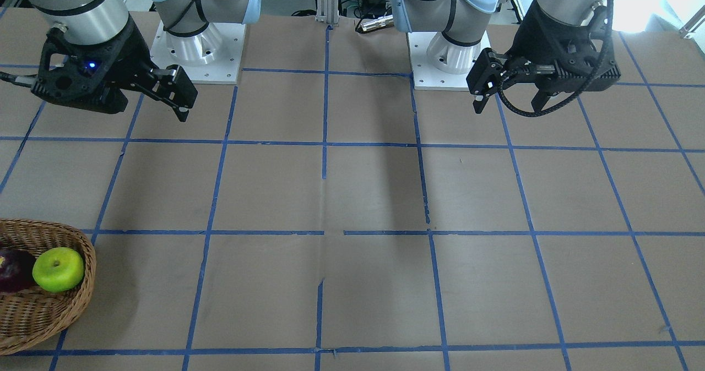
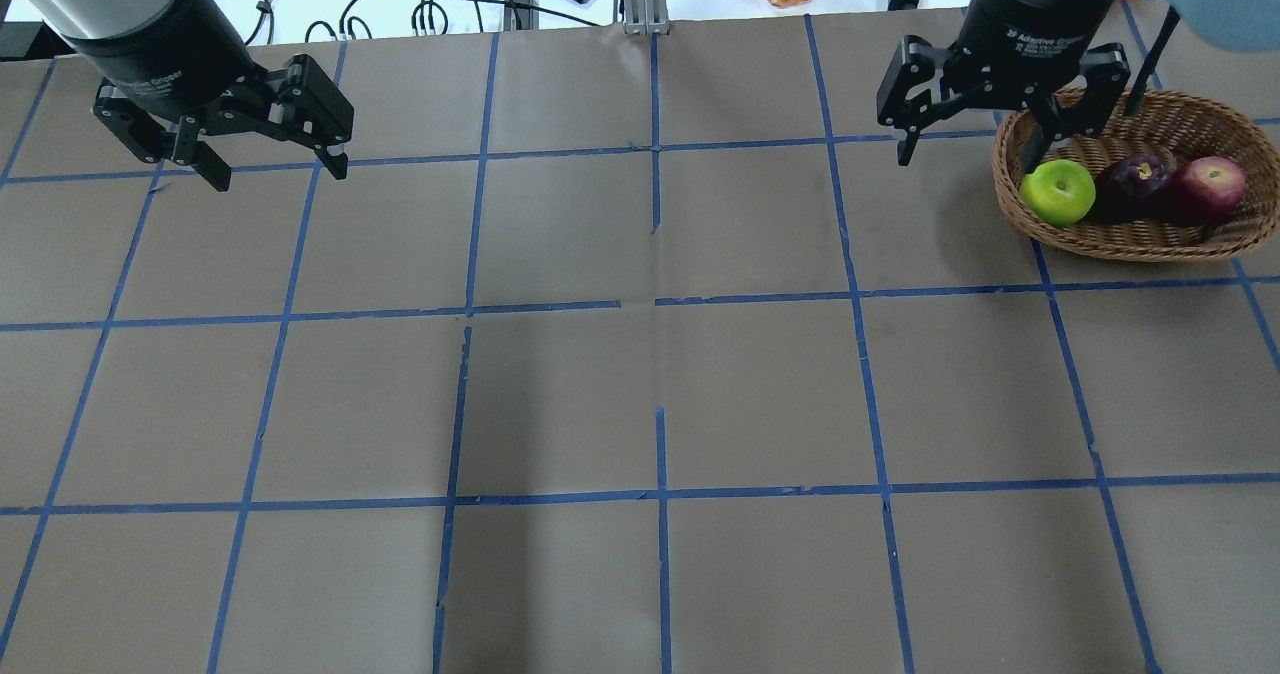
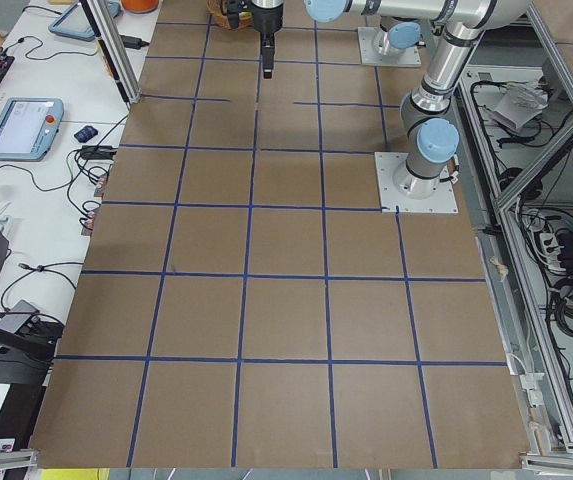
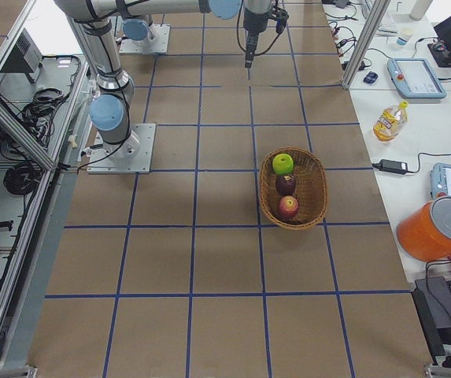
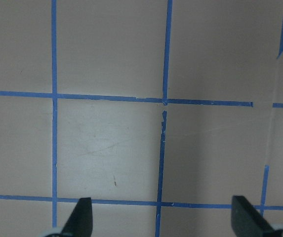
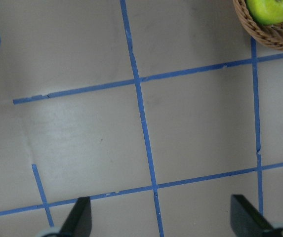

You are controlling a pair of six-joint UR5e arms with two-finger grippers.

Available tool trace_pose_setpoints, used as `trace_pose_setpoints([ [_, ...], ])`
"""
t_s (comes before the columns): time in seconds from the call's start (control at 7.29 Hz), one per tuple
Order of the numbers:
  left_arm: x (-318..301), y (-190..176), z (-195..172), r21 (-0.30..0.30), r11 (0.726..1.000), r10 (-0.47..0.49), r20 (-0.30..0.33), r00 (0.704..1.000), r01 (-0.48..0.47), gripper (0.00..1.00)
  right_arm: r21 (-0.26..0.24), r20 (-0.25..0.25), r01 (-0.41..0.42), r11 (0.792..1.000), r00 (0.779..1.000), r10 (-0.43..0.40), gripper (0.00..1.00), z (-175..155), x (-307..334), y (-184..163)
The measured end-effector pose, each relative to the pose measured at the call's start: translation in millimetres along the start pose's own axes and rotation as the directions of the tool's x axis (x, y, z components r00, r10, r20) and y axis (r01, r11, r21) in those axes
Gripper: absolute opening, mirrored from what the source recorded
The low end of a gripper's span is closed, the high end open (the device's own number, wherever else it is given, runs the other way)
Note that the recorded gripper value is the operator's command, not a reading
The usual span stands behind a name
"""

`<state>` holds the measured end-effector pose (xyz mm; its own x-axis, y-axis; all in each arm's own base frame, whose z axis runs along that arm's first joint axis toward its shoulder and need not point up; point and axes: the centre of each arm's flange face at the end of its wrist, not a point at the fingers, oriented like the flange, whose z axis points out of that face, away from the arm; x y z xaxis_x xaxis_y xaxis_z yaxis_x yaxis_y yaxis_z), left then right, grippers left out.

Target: Put all apples into basket

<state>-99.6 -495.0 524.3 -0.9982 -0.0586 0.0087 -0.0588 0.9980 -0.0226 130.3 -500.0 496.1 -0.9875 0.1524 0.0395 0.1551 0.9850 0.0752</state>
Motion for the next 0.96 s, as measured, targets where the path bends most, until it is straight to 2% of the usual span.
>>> trace_pose_setpoints([
  [0.27, 0, 0, 0, 0.0, 1.0, 0.0, -0.002, 1.0, 0.0, 1.0, -0.02, 0.009, 0.007, 1.0, 1.0, -0.007, 1.0, 14, 3, 20],
  [0.96, 0, 0, 0, -0.001, 1.0, 0.0, -0.001, 1.0, 0.0, 1.0, 0.017, 0.029, -0.012, 1.0, 1.0, 0.012, 1.0, -1, 16, 33],
])
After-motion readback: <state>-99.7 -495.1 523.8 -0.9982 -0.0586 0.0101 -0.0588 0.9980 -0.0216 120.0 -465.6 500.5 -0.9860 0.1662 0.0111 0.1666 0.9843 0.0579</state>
